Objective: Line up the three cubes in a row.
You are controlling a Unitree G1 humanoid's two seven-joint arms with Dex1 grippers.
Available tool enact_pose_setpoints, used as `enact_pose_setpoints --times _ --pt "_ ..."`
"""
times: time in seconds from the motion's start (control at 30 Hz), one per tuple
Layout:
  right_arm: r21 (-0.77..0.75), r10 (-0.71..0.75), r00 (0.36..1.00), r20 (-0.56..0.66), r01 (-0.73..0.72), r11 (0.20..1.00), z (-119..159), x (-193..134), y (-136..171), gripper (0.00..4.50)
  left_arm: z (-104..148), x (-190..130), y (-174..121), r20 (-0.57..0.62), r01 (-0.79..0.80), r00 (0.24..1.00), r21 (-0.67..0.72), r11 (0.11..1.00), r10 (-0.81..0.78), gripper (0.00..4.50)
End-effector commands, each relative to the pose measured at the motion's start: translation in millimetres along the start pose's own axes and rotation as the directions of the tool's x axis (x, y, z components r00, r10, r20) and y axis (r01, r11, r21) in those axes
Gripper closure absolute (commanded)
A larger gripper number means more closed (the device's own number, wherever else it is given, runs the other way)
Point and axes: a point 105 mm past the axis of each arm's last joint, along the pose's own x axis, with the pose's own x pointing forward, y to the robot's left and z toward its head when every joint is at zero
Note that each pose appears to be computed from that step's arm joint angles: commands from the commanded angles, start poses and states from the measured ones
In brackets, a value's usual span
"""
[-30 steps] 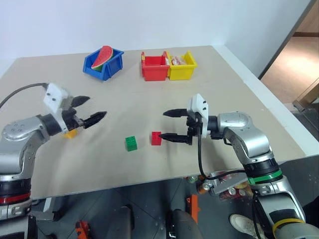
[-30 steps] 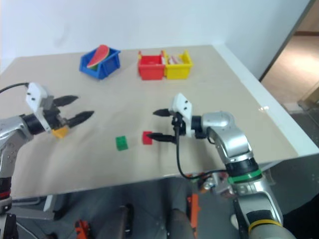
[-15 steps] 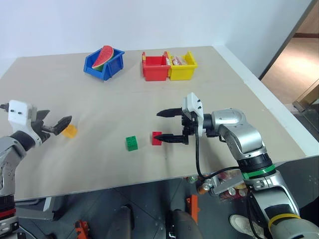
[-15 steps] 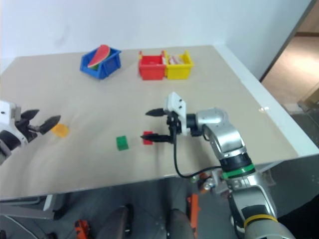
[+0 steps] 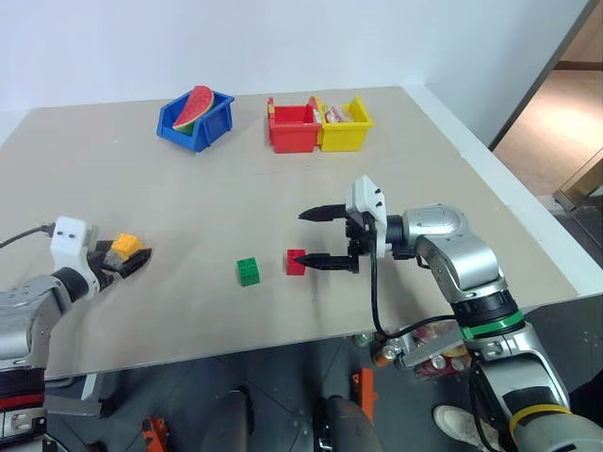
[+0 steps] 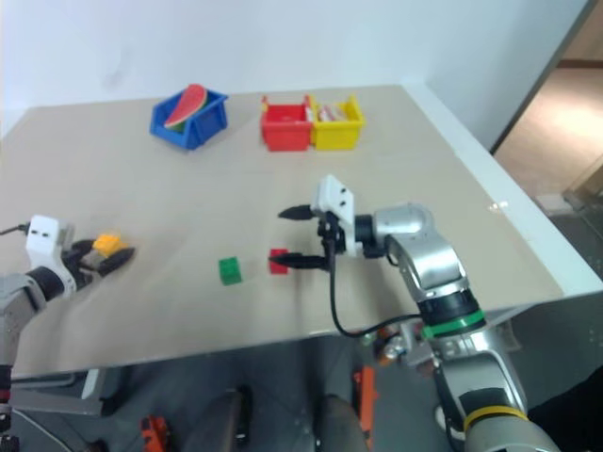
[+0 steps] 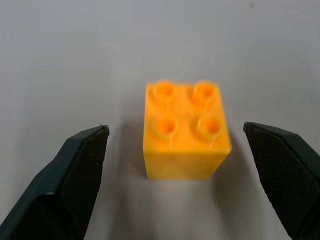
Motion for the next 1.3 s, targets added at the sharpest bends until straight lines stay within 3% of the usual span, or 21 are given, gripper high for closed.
enact_pose_setpoints --times 0.03,0.23,0.37,0.57,0.7,0.87,1.1,1.3 --pt "-0.046 -0.008 1.0 0.013 0.009 0.999 11.2 -3.9 0.3 0.0 14.3 1.1 2.8 0.043 -0.018 0.999 0.038 0.999 0.016 1.14" --pt "-0.05 -0.012 1.0 0.003 0.012 0.999 10.3 -5.4 -1.1 0.0 19.0 2.0 -2.2 0.052 0.002 0.999 0.07 0.998 -0.006 3.16" --pt "-0.053 -0.011 1.0 0.0 0.011 0.999 10.0 -5.3 -1.4 0.0 22.1 -0.1 -5.6 0.067 0.039 0.997 0.105 0.994 -0.046 3.16" --pt "-0.057 -0.012 1.0 -0.007 0.012 0.998 10.3 -6.8 -3.9 0.0 37.8 -7.4 -48.5 0.095 0.288 0.942 0.266 0.92 -0.322 3.16" --pt "-0.061 -0.014 1.0 -0.013 0.013 0.998 10.8 -8.1 -5.9 0.0 30.5 -15.7 -86.4 -0.023 0.504 0.84 0.404 0.763 -0.542 3.16" --pt "-0.065 -0.013 1.0 -0.023 0.012 0.998 10.2 -9.0 -7.0 0.0 24.0 -17.8 -106.8 -0.108 0.651 0.726 0.428 0.627 -0.679 3.16" --pt "-0.072 -0.02 0.999 -0.034 0.018 0.997 10.0 -12.3 -7.9 0.0 17.5 -13.4 -120.5 -0.18 0.747 0.619 0.437 0.502 -0.765 3.16" --pt "-0.07 -0.029 0.998 -0.047 0.026 0.997 9.3 -16.4 -7.5 0.0 14.4 -8.2 -115.5 -0.207 0.758 0.608 0.439 0.483 -0.766 3.16"
